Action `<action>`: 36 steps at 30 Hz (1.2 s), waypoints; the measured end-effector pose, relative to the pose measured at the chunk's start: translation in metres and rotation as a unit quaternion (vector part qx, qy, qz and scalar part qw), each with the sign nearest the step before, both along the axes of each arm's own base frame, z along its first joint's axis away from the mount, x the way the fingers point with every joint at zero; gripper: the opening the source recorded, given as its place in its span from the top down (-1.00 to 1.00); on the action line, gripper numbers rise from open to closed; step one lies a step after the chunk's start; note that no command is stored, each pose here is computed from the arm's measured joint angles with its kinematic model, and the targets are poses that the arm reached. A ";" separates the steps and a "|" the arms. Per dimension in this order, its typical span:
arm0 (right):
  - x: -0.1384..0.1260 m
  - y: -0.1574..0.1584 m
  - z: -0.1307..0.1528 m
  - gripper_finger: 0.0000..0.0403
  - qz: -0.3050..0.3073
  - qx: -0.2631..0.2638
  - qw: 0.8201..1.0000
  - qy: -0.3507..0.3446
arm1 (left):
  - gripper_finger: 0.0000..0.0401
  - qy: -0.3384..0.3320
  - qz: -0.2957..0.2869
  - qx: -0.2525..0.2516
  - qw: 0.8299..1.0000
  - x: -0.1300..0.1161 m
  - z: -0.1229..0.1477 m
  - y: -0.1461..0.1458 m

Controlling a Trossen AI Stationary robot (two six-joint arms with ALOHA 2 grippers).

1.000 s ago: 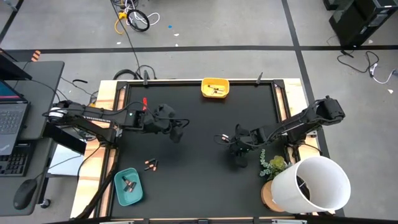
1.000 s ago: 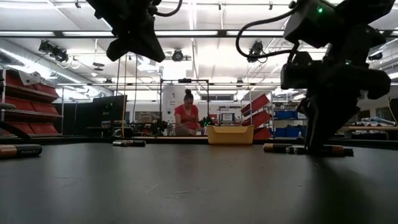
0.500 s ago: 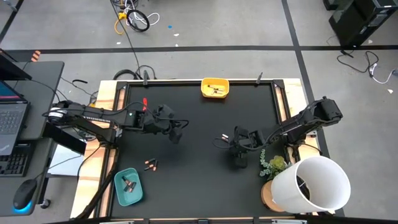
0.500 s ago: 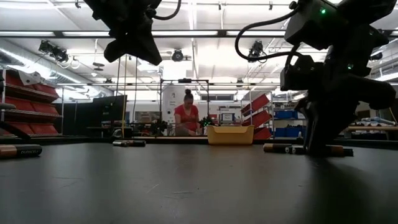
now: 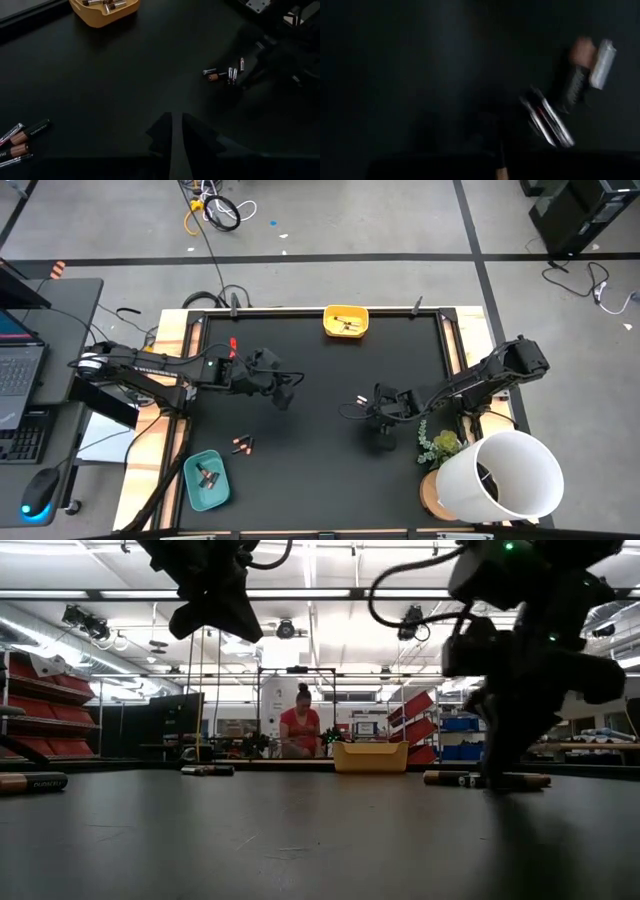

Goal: Sort batteries
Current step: Put the black battery into the green bin

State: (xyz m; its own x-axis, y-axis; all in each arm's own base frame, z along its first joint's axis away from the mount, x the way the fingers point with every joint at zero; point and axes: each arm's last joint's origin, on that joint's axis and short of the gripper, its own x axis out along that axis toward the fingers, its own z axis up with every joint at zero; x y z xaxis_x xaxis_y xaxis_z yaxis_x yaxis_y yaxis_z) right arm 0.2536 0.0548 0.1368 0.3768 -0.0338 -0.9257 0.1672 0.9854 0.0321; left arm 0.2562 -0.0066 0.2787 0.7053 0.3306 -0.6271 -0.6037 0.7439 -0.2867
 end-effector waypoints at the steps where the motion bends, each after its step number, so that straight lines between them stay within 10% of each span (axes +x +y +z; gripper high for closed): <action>1: 0.003 0.001 0.002 0.99 -0.002 0.000 1.000 -0.004 | 0.71 -0.001 0.000 0.000 1.000 0.000 0.000 0.000; 15: 0.056 -0.016 0.069 0.99 -0.024 0.014 0.990 -0.141 | 0.40 -0.023 -0.039 -0.073 0.996 0.006 0.001 -0.003; 23: 0.042 -0.026 0.066 0.86 -0.005 0.105 0.994 -0.025 | 0.27 -0.025 -0.060 -0.075 0.995 0.006 0.001 -0.004; 36: 0.012 -0.004 0.033 0.18 0.078 0.069 0.992 0.067 | 0.27 -0.016 -0.072 -0.080 0.994 0.005 0.000 -0.009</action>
